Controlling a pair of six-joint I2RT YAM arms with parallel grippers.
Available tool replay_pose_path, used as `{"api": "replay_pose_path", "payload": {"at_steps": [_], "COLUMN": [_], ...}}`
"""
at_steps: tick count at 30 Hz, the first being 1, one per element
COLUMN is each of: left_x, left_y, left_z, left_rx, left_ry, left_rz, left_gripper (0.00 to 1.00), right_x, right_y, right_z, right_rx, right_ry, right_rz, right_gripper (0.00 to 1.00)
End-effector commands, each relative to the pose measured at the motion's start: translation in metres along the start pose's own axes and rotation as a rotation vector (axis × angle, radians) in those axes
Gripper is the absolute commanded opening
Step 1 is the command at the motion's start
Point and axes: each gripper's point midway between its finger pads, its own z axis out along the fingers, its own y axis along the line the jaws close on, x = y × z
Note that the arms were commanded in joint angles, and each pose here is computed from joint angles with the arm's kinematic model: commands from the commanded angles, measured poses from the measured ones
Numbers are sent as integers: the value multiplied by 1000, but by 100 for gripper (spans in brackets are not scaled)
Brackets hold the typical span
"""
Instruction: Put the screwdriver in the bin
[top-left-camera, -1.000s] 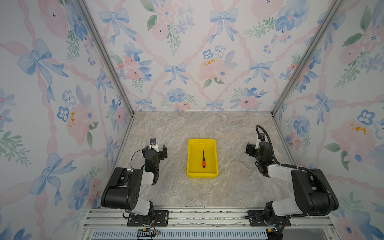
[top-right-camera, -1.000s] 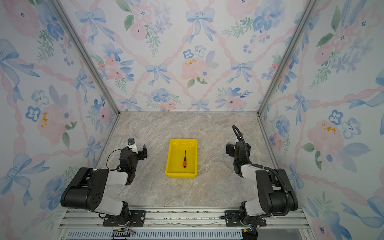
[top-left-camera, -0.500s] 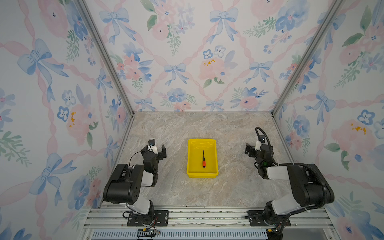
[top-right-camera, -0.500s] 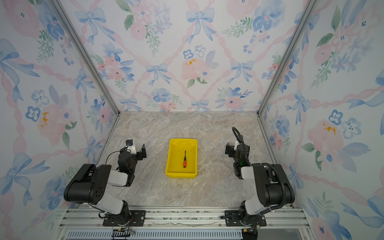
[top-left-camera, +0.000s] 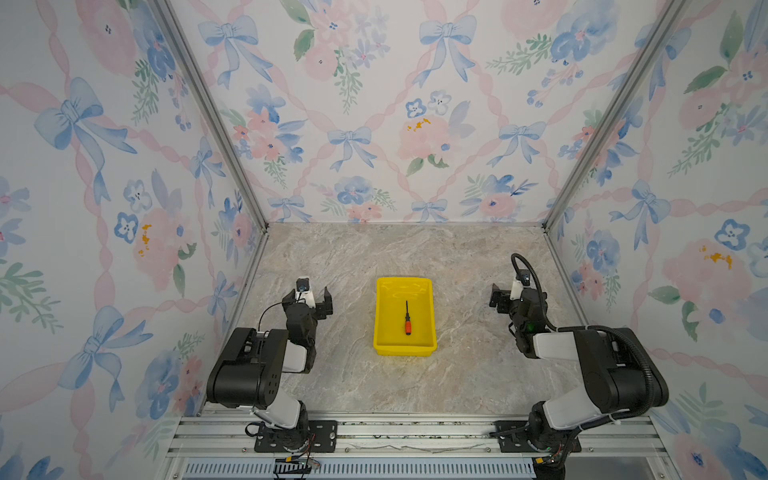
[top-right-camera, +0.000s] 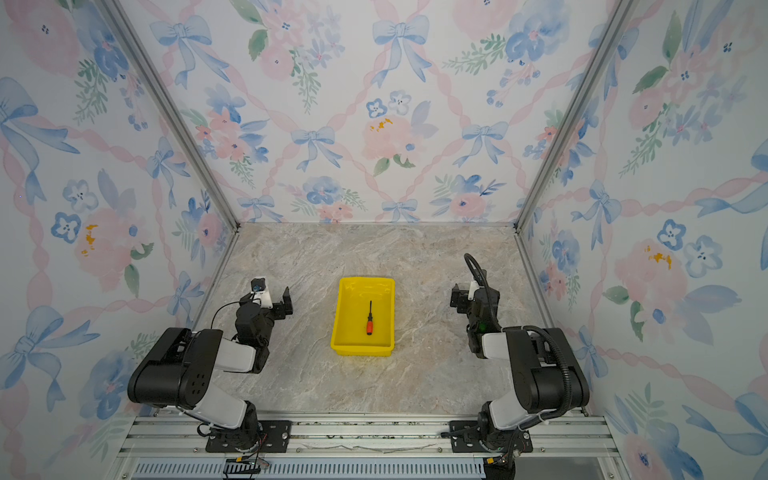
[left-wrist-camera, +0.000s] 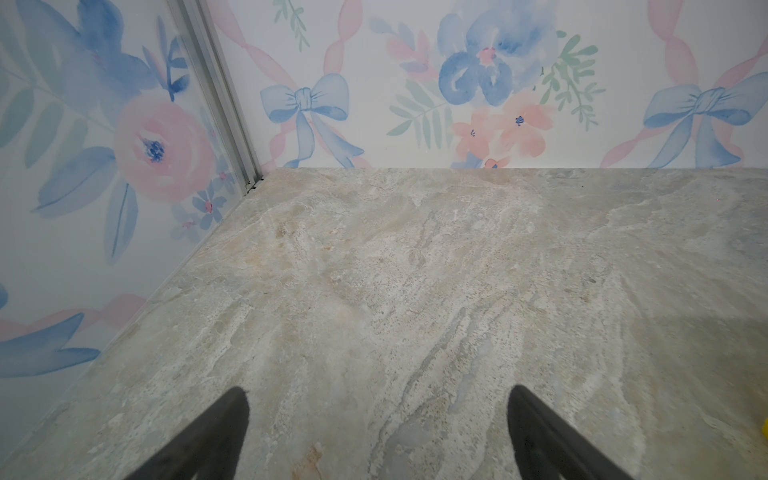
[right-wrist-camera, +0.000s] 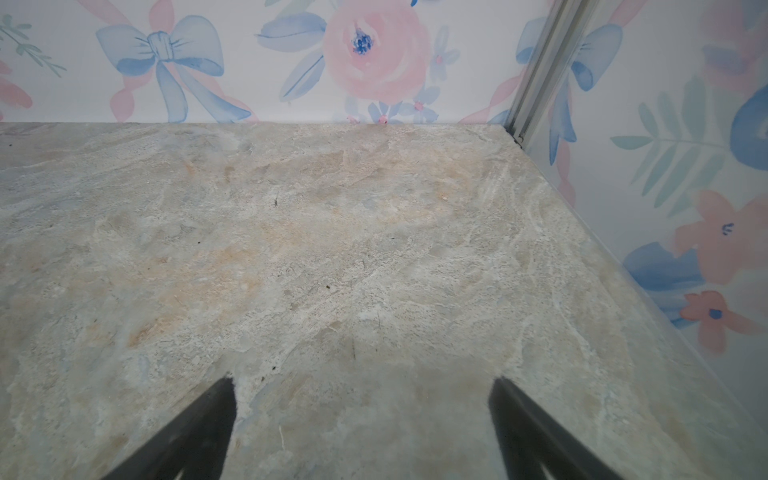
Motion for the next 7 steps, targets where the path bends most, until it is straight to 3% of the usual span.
{"api": "replay_pose_path", "payload": {"at_steps": [1,7], "left_x": [-1,-1], "left_y": [-1,0], "left_z": [-1,-1], "left_rx": [10,8], "left_ry": [-13,-13], "left_rz": [0,0], "left_gripper": [98,98], "right_x": [-1,-3], "right_y": [0,3], "right_z": [-1,-5], "right_rx": [-4,-29], "right_ry": [-15,-34], "right_rz": [-8,-14], "right_gripper": [97,97]}}
